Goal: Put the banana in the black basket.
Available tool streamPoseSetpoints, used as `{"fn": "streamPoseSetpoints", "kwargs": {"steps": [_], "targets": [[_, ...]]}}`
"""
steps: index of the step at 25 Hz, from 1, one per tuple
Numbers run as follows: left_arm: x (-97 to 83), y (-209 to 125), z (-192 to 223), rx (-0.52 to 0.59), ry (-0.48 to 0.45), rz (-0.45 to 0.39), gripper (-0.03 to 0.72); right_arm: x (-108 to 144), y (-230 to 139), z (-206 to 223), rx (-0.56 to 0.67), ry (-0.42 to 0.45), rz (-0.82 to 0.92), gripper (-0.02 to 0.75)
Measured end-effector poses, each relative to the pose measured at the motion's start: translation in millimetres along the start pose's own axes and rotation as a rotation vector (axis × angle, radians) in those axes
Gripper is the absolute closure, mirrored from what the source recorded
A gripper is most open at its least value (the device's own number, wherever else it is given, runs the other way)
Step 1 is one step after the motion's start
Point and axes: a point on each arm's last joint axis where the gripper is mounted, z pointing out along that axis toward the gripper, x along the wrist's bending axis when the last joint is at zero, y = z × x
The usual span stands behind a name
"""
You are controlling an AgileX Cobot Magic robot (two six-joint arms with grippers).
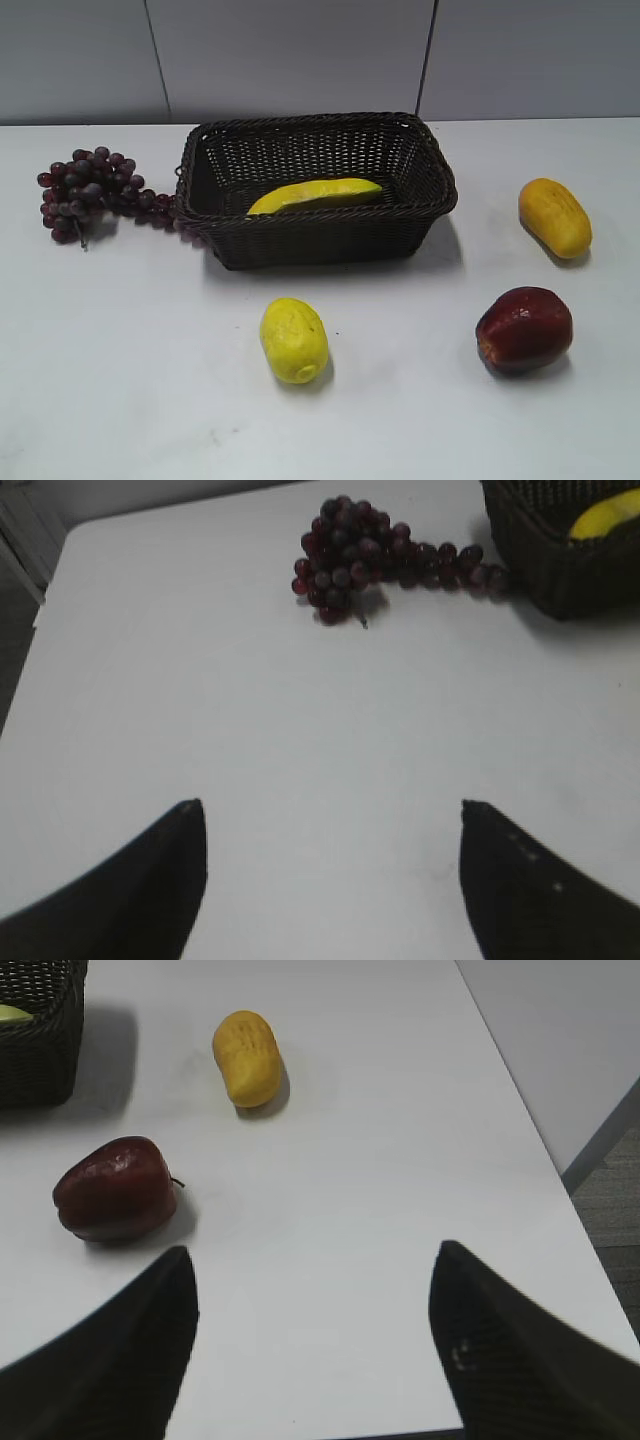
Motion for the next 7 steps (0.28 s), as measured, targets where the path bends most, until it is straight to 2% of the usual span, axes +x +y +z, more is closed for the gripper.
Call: {"fn": "streamPoseSetpoints", "kwargs": {"steps": [2,7], "targets": [[-0.3,-3.8,-5.2,-0.039,0.003,0.001,0.102,0.0,0.0,0.0,0.0,0.0,0.0,0.187],[-0.3,-5.0,-5.9,-0.045,0.005,0.002,0.102,0.0,0.1,0.0,-0.001,0.0,0.0,0.187]]}}
